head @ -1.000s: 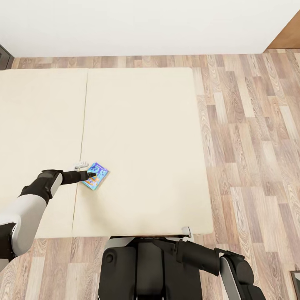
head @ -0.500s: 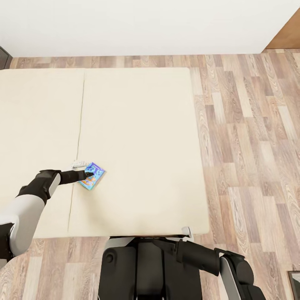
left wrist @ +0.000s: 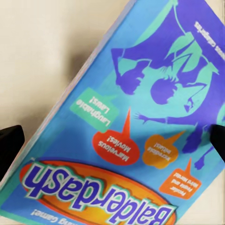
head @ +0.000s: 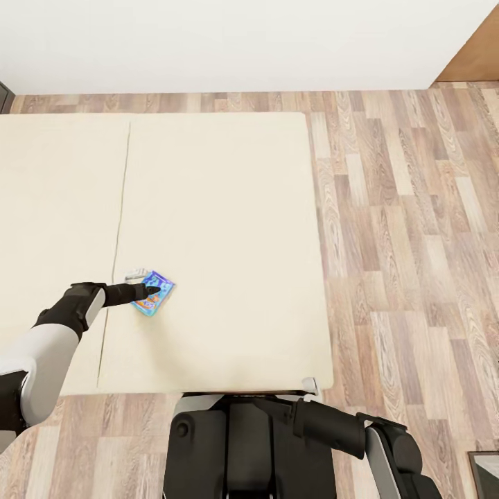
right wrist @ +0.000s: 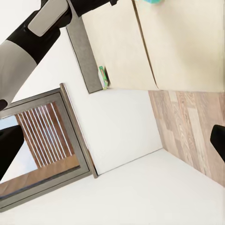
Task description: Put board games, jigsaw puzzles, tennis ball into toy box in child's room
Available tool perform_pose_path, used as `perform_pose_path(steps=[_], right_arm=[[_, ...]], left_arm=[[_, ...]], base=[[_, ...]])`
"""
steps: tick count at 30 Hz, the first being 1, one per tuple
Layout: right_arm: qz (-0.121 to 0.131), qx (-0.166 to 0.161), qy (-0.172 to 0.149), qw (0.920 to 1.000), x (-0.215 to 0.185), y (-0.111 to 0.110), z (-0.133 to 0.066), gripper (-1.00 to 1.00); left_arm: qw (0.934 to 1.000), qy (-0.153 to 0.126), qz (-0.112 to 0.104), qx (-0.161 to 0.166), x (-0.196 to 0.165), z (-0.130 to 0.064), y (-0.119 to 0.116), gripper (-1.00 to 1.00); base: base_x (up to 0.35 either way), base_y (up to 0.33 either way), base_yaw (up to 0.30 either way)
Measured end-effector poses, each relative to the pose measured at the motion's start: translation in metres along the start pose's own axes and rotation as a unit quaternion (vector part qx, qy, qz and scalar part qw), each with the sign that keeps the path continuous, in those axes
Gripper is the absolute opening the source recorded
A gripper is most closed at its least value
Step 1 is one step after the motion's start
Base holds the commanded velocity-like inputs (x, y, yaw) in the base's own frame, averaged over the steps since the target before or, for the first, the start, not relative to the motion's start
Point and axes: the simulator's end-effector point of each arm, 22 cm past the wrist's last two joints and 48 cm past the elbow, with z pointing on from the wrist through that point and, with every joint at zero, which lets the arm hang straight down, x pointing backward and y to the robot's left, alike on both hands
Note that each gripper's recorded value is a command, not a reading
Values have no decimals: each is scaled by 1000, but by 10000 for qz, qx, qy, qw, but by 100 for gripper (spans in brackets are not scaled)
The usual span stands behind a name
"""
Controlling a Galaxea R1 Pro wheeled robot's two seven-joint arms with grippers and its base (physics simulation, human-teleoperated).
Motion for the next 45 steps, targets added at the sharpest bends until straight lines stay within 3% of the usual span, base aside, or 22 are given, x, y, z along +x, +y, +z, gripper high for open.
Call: perform_pose_path(steps=[45], right_arm=[[2, 4, -2, 10000, 0, 0, 0, 100]], left_arm=[[10000, 32, 21, 12, 2, 2, -2, 100]], base=[[0, -172, 0]])
